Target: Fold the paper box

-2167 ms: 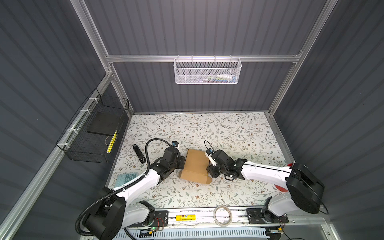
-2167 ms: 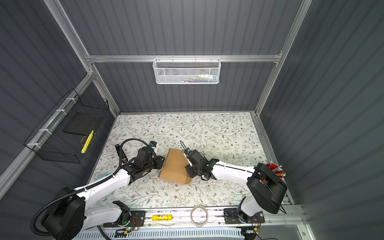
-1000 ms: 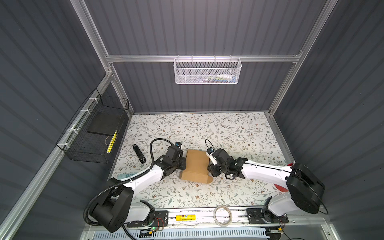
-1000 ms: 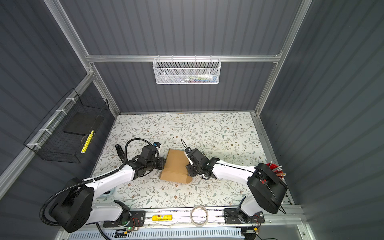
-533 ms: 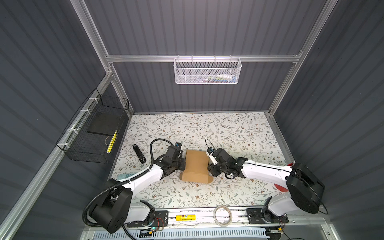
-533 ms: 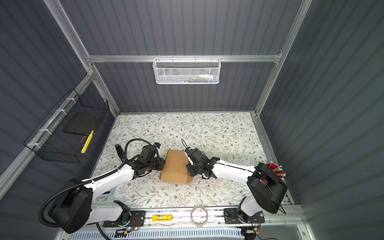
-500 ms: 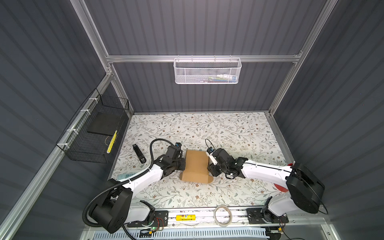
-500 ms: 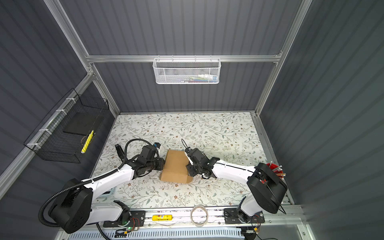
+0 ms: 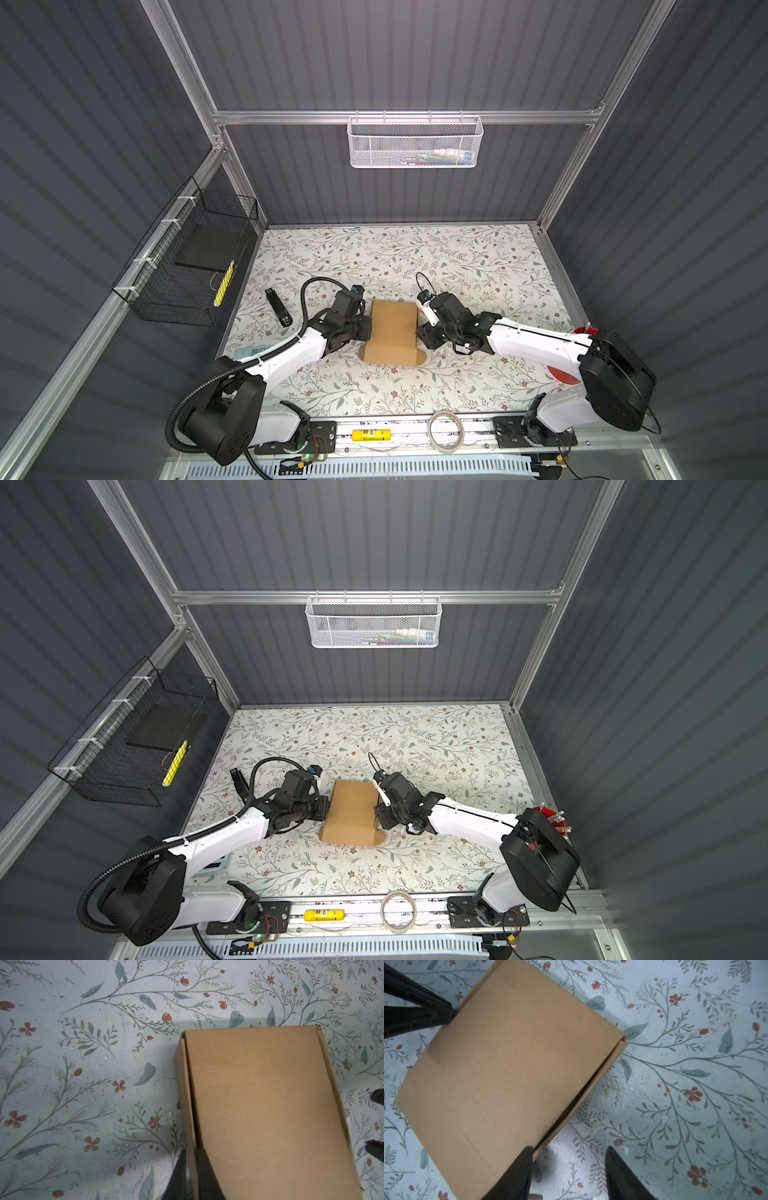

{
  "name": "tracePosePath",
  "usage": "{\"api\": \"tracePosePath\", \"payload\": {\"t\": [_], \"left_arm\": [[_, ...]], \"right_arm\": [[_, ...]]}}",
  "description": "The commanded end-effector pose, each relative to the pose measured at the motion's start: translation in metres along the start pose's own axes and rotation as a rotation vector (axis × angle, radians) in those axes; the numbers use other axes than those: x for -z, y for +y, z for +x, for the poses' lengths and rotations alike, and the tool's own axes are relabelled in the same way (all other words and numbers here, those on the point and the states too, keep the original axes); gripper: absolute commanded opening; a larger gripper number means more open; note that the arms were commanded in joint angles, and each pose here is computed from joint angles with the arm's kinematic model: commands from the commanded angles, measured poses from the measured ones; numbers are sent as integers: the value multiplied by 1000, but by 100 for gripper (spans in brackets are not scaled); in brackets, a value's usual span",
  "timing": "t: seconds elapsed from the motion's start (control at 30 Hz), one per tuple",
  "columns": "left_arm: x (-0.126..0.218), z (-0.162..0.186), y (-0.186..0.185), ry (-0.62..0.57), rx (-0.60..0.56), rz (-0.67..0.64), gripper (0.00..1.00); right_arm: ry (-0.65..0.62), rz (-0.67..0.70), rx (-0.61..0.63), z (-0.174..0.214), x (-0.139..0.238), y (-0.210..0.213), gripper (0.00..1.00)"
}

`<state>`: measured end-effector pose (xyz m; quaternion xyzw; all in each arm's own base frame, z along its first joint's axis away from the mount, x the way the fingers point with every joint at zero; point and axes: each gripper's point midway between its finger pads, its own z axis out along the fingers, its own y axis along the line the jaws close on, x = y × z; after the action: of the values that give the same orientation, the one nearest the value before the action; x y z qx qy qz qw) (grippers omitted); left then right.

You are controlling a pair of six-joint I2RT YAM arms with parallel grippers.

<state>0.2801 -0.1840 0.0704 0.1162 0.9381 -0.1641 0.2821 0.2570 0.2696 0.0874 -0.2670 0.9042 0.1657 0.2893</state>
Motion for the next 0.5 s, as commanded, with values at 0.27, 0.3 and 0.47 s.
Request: {"api": "tracePosePath", "payload": {"t": [0.27,0.3,0.47], "left_arm": [[-3,7,2,19,11,6,10],[-3,8,3,20,12,7,10],[-5,11,3,26,18,11,12]], "right_arm": [[-89,-78,-115,-22,26,9,60],[-93,-81,-125,-23,26,9,60],[-104,-89,-178,-21,26,9,62]]}}
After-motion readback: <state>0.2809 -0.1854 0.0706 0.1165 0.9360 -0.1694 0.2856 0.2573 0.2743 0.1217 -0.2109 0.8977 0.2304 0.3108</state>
